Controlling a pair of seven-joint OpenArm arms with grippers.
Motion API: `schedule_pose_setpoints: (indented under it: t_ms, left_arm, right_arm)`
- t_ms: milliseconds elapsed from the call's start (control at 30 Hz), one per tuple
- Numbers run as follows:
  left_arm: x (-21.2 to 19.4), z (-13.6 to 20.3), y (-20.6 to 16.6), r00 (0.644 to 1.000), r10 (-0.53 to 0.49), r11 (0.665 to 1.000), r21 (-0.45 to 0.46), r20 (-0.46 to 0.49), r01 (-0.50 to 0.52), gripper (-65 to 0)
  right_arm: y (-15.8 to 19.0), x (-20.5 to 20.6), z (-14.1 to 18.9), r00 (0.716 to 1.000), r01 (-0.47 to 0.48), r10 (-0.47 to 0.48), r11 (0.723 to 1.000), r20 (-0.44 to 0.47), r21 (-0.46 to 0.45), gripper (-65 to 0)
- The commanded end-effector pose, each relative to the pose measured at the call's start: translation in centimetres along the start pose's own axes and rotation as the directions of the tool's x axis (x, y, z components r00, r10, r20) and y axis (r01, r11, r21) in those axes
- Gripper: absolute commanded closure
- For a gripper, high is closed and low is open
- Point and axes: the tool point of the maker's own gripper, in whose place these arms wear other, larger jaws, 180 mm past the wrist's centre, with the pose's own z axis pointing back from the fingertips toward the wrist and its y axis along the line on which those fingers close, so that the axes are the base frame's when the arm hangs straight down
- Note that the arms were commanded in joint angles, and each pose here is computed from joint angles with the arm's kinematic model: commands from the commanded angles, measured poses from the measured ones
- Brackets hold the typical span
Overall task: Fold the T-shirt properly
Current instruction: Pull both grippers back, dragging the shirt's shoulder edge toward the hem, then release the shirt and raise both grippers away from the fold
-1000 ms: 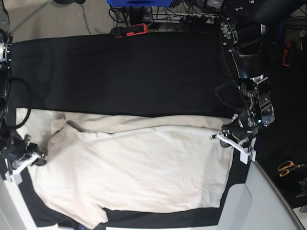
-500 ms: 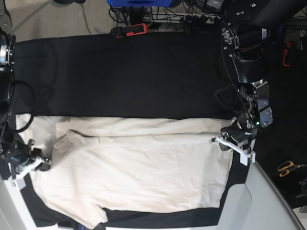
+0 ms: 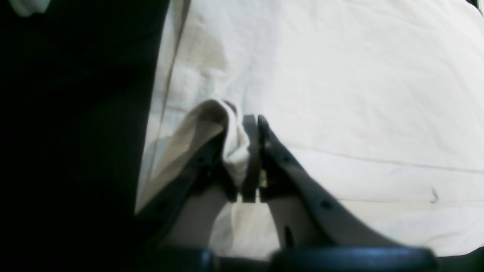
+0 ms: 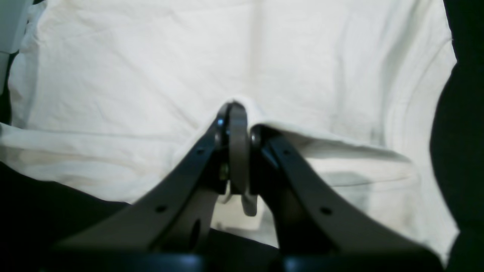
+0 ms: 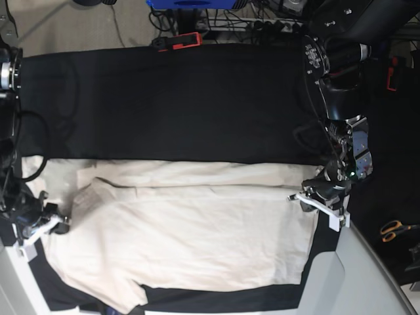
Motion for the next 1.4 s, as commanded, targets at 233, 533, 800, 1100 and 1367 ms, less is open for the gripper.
schedule_pose_setpoints:
  t_ms: [233,533,800,1100,1367]
  left_arm:
    - [4.2,0.1,-0.2,0.995,0.001,1.0,-0.011,0.096,0.0,-13.5]
    - [10.2,2.2,0.3,0.972,-0.056,0.998,0.013,0.23,0.054,-36.0]
    - [5.0,7.8,1.5,0.958,-0.205,0.978,0.087,0.202,0.191,-35.9]
    - [-1.9,10.6,3.4,0.975,-0.199,0.977,0.092,0.097,0.19,-35.7]
    - [-5.2,10.3,3.2,0.999,-0.027,1.0,0.012,0.027,0.026,-35.7]
  right_arm:
    - [0.9,2.9,-0.3,0.995,-0.061,0.062,0.998,0.084,-0.015,-23.6]
    - [-2.5,7.0,3.4,0.954,0.073,-0.055,0.996,0.296,-0.052,-43.2]
    - [-4.9,-0.6,10.2,0.809,0.504,-0.472,0.864,0.35,-0.002,-41.6]
    - [-6.2,-11.3,8.4,0.545,0.824,-0.787,0.567,0.288,-0.011,-38.9]
    - [-9.6,-15.0,5.1,0.4,0.914,-0.876,0.403,0.27,-0.045,-39.2]
